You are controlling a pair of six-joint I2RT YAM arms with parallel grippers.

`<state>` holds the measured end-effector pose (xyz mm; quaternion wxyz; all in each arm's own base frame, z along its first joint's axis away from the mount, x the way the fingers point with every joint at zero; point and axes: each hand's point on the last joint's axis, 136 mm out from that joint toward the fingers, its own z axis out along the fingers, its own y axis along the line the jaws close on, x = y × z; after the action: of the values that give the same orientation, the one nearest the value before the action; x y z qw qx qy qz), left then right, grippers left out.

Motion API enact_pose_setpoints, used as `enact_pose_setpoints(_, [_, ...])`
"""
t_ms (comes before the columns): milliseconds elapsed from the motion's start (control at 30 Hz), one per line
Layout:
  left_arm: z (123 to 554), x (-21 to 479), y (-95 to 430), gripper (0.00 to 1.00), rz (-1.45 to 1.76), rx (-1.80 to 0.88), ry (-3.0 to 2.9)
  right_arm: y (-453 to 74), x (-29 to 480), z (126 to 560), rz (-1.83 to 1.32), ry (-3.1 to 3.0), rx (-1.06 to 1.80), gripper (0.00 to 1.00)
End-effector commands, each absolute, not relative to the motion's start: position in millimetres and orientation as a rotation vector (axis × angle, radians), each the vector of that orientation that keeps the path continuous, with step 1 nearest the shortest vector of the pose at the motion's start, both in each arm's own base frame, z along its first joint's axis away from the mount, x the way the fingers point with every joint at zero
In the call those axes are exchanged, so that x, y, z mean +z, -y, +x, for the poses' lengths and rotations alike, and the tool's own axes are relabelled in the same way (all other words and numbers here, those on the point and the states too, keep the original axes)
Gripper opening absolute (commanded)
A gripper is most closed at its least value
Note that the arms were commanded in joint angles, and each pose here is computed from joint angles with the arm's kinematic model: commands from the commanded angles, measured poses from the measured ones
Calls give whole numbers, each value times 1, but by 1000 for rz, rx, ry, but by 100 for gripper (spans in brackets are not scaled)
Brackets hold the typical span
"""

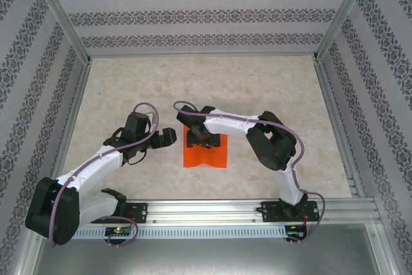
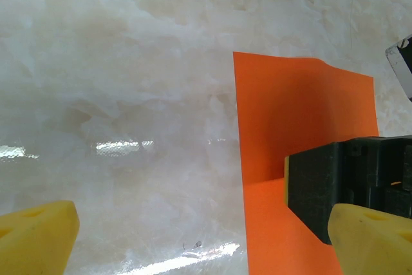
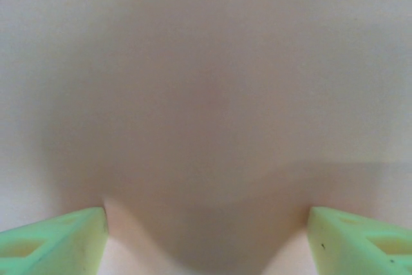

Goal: Fold a paper plane with a square sheet of paper (pick it up from the middle)
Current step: Fold the square sheet of paper in half at the center of the table.

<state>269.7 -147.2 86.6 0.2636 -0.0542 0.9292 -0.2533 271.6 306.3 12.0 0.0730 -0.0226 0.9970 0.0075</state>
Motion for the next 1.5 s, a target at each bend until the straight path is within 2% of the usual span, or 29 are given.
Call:
enact_pose_setpoints(0, [270, 95, 150, 100, -105, -697, -2478, -301, 14, 276, -47, -2979, 1, 74])
enact_pose_setpoints(167, [270, 95, 150, 100, -101, -691, -2480, -303, 25, 277, -45, -2960, 36, 68])
enact_pose_setpoints(300, [270, 94, 148, 100, -115, -678, -2486, -310, 39, 278, -60, -2934, 119, 52])
enact_pose_setpoints(467, [270, 96, 145, 100, -124, -661, -2485, -311, 63, 283, -35, -2881, 189, 48])
enact_pose_setpoints(700, [274, 102, 144, 100, -143, -655, -2471, -321, 92, 290, 24, -2813, 443, 40])
enact_pose_setpoints(800, [274, 105, 145, 100, -148, -663, -2463, -328, 107, 294, 76, -2765, 613, 40])
enact_pose_setpoints(1000, [274, 113, 149, 100, -126, -697, -2447, -344, 152, 304, 207, -2527, 1155, 41])
enact_pose_setpoints(1067, [274, 115, 150, 100, -121, -703, -2445, -342, 162, 304, 233, -2467, 1238, 43])
enact_pose_setpoints(1200, [276, 118, 154, 100, -121, -733, -2427, -331, 147, 308, 286, -2482, 1198, 45])
enact_pose_setpoints(1467, [273, 123, 161, 100, -89, -784, -2428, -315, 78, 302, 442, -2561, 1105, 45])
